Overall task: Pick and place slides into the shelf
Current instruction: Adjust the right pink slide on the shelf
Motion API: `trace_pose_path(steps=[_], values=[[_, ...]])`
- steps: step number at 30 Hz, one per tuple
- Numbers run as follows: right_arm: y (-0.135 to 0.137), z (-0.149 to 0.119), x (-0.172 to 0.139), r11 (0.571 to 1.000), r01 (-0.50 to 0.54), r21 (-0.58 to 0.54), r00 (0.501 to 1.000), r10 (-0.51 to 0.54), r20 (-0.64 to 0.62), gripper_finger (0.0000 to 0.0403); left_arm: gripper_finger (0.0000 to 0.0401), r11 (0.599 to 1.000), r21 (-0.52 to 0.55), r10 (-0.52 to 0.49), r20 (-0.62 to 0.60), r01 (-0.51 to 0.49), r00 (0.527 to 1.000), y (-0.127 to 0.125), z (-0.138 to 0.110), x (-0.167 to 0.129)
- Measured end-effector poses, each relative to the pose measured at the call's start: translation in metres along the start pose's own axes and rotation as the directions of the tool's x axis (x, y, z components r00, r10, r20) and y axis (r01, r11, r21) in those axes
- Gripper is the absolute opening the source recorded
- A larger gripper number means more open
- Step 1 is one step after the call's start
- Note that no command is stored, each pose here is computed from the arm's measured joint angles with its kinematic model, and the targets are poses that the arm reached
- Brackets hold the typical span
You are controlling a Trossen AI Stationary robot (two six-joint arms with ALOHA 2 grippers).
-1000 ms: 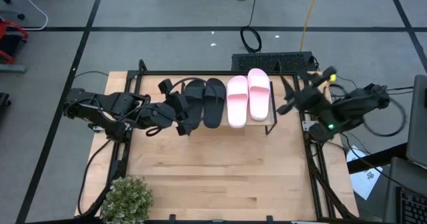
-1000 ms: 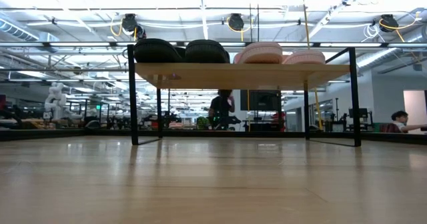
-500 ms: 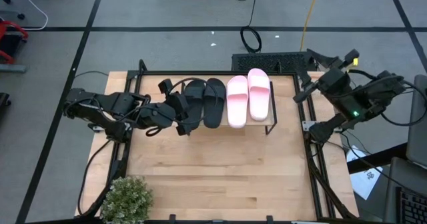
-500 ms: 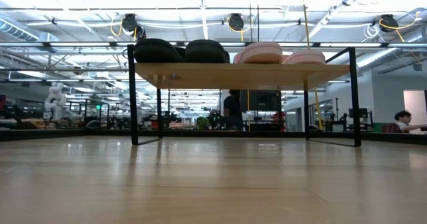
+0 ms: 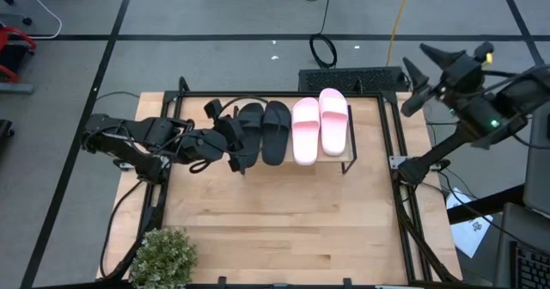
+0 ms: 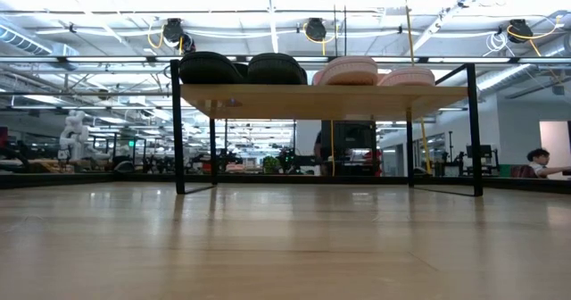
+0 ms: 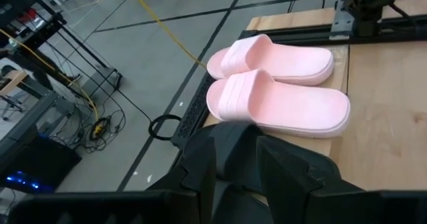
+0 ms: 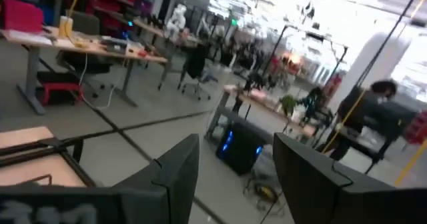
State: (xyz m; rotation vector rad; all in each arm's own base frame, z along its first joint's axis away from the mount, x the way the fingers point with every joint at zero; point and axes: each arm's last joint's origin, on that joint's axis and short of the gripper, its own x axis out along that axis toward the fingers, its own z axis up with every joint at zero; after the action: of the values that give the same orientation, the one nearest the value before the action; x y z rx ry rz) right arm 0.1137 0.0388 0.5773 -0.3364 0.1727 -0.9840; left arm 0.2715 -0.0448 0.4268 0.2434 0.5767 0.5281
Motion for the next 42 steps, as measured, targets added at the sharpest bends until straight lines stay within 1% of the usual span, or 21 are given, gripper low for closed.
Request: trace_pose_path(steps=[3,4,6,8,10,13,15,20,25,28,32,35,37,39,40,42], values=[[-0.004,0.001,0.000,0.999,0.002,0.039,1.000,-0.002,-0.010,0.0181,0.0113,1.000,-0.015,0.005,0.009,-0.005,1.000,0.002,0.001,0.001],[-0.002,0.000,0.000,0.999,0.002,0.047,1.000,-0.002,-0.009,0.0181,0.0113,1.000,-0.017,0.006,0.010,-0.006,1.000,0.002,0.002,0.001],[0.010,-0.006,0.000,1.000,0.003,0.021,1.000,-0.003,-0.010,0.0181,0.0113,1.000,-0.026,0.007,0.018,-0.006,1.000,0.002,0.003,0.002],[0.032,-0.016,0.000,0.999,0.002,-0.034,1.000,-0.003,-0.010,0.0181,0.0113,0.999,-0.035,-0.004,0.027,0.005,1.000,0.002,0.004,0.002],[0.060,-0.031,0.000,0.993,0.002,-0.116,1.000,-0.003,-0.010,0.0181,0.0113,0.999,-0.046,-0.021,0.040,0.023,0.999,0.002,0.006,0.002],[0.100,-0.061,0.003,0.963,0.015,-0.268,1.000,-0.020,-0.016,0.0181,0.0113,0.998,-0.048,-0.031,0.040,0.033,0.999,0.001,0.006,0.002],[0.113,-0.075,0.005,0.954,0.022,-0.299,0.999,-0.030,-0.020,0.0181,0.0113,0.997,-0.058,-0.046,0.038,0.048,0.998,0.001,0.005,0.002],[0.121,-0.091,0.012,0.952,0.050,-0.301,0.998,-0.062,-0.032,0.0181,0.0113,0.993,-0.079,-0.086,0.036,0.089,0.996,0.000,0.005,0.002],[0.120,-0.092,0.015,0.956,0.064,-0.287,0.996,-0.078,-0.039,0.0181,0.0113,0.991,-0.089,-0.099,0.034,0.102,0.994,-0.001,0.005,0.002],[0.126,-0.093,0.013,0.957,0.054,-0.283,0.997,-0.066,-0.034,0.0181,0.0113,0.991,-0.089,-0.099,0.034,0.102,0.995,-0.001,0.005,0.002],[0.138,-0.095,0.006,0.933,0.020,-0.360,0.999,-0.029,-0.019,0.0181,0.0113,0.992,-0.073,-0.099,0.034,0.101,0.995,-0.001,0.005,0.002],[0.142,-0.094,0.002,0.936,0.006,-0.353,1.000,-0.010,-0.008,0.0181,0.0113,0.993,-0.061,-0.099,0.033,0.101,0.995,-0.001,0.005,0.002],[0.147,-0.093,0.001,0.942,-0.017,-0.335,0.998,0.038,0.055,0.0181,0.0113,0.993,-0.061,-0.097,0.033,0.098,0.995,0.000,0.005,0.002],[0.152,-0.091,0.001,0.940,-0.054,-0.336,0.981,0.112,0.156,0.0181,0.0113,0.993,-0.062,-0.094,0.032,0.096,0.995,0.000,0.005,0.002],[0.154,-0.090,0.000,0.937,-0.074,-0.340,0.965,0.153,0.213,0.0181,0.0113,0.993,-0.063,-0.094,0.032,0.096,0.995,0.000,0.005,0.002],[0.155,-0.086,-0.001,0.924,-0.105,-0.367,0.916,0.233,0.326,0.0181,0.0113,0.993,-0.060,-0.095,0.038,0.097,0.995,0.003,0.005,-0.001]])
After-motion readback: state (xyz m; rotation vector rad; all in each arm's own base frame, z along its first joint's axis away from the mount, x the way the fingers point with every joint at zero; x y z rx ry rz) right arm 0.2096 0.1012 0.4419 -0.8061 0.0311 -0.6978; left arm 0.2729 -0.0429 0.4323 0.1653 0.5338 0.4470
